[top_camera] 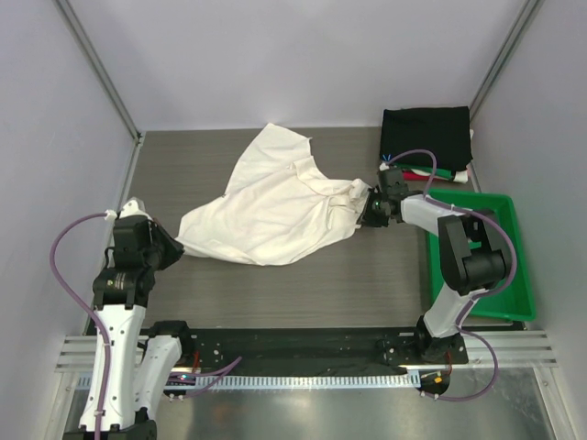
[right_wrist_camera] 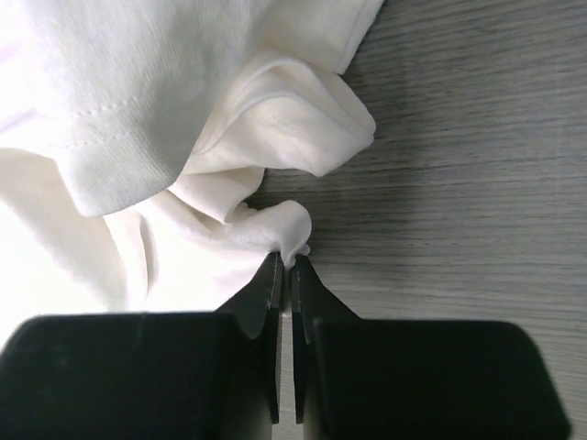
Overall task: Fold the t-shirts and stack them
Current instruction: Flatten the tshirt out
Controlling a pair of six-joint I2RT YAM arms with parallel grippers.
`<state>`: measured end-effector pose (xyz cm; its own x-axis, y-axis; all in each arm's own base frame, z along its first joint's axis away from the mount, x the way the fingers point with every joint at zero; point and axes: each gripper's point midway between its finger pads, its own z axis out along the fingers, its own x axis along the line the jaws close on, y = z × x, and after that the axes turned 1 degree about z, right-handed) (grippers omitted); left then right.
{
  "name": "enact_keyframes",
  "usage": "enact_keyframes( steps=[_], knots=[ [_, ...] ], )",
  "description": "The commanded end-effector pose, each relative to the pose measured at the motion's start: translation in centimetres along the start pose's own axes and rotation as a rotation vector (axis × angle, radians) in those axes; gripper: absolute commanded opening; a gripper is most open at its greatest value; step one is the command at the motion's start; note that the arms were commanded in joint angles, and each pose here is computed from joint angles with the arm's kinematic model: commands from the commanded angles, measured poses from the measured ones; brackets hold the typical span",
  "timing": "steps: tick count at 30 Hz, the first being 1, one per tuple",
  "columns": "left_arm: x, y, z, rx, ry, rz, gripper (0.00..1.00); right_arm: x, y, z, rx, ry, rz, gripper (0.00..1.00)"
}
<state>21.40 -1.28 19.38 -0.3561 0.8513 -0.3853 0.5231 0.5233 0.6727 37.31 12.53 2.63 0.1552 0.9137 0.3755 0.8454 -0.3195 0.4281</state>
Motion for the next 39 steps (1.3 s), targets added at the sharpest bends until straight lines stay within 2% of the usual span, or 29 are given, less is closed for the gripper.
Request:
enact_keyframes(
  steps=[1, 5, 8, 13, 14, 16, 17, 18, 23, 30, 31, 35, 39],
  knots=[
    [-0.6, 1.0, 0.3, -0.038, -0.022, -0.006, 0.0, 0.9, 1.6, -1.1, -0.06, 0.033, -0.012, 0.05],
    [-0.8, 3.0, -0.8, -0.076, 0.007, -0.007, 0.0, 2.3, 2.9, -4.4, -0.121, 0.074, -0.017, 0.01],
    [-2.3, 6.6, -3.3, -0.175, -0.022, -0.004, 0.0, 3.4, 4.3, -8.0, -0.176, 0.089, -0.001, 0.01],
    [-5.5, 12.3, -7.7, -0.283, -0.083, -0.017, 0.0, 7.9, 8.7, -19.2, -0.362, 0.205, 0.004, 0.01],
    [-6.8, 14.3, -9.7, -0.337, -0.121, -0.024, 0.0, 8.6, 9.3, -21.1, -0.393, 0.226, 0.0, 0.01],
    [-7.8, 15.7, -11.4, -0.367, -0.148, -0.032, 0.0, 10.1, 10.6, -26.5, -0.479, 0.273, -0.009, 0.01],
    [-8.9, 17.6, -14.1, -0.429, -0.189, -0.037, 0.0, 10.6, 11.0, -28.4, -0.508, 0.289, -0.012, 0.01],
    [-9.0, 18.4, -13.9, -0.432, -0.17, -0.045, 0.0, 11.2, 11.5, -31.1, -0.55, 0.312, -0.015, 0.01],
    [-11.7, 22.5, -20.1, -0.612, -0.312, -0.13, 0.0, 12.8, 11.3, -41.2, -0.721, 0.42, -0.042, 0.01],
    [-15.5, 26.0, -33.2, -0.876, -0.583, -0.062, 0.0, 13.2, 8.8, -54.2, -0.943, 0.528, -0.094, 0.01],
    [-15.7, 26.5, -36.6, -0.957, -0.635, -0.064, 0.0, 13.2, 8.3, -55.3, -0.96, 0.545, -0.097, 0.01],
    [-17.6, 25.6, -43.7, -1.067, -0.838, 0.024, 0.0, 12.1, 6.0, -59.0, -1.003, 0.56, -0.076, 0.01],
    [-18.6, 25.6, -46.1, -1.106, -0.933, 0.046, 0.01, 11.0, 5.0, -61.8, -1.052, 0.543, -0.037, 0.01]
  ],
)
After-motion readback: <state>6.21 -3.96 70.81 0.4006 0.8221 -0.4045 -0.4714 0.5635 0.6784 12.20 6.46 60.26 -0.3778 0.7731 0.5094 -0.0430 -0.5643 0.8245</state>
